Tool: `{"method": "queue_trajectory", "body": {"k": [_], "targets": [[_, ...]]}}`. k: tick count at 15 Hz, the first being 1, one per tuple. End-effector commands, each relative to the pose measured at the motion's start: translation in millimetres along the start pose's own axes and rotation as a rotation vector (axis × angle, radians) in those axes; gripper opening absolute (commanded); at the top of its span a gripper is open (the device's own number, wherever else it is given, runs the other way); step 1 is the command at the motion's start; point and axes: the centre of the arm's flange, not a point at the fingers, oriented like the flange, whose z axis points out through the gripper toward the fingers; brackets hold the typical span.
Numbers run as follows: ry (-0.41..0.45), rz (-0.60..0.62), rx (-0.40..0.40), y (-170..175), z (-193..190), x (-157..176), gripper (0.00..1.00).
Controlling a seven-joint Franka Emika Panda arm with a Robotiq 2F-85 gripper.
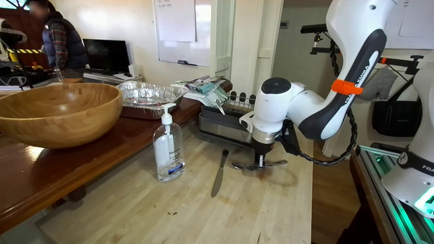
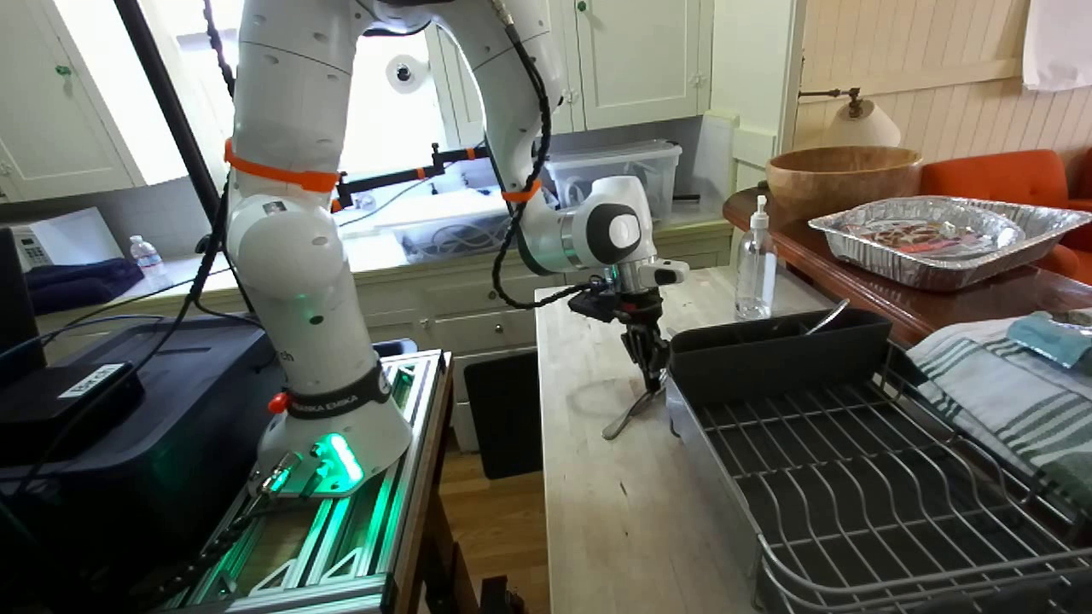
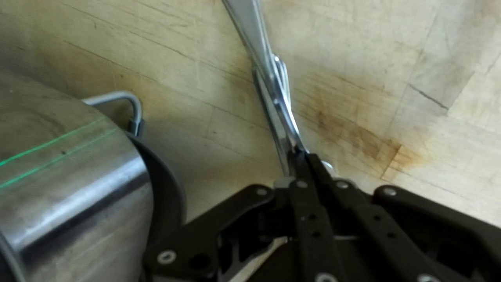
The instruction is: Pick up the spoon and place it in the cutlery provision on the drying rack
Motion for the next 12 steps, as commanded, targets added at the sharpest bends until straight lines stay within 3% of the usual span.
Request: {"method": "queue_trajectory", "body": {"k": [1, 12], "targets": [[0.021, -0.037, 0.016, -11, 6, 6, 0.0], [0.045, -0.12, 0.055, -35, -1, 16, 0.0]]}}
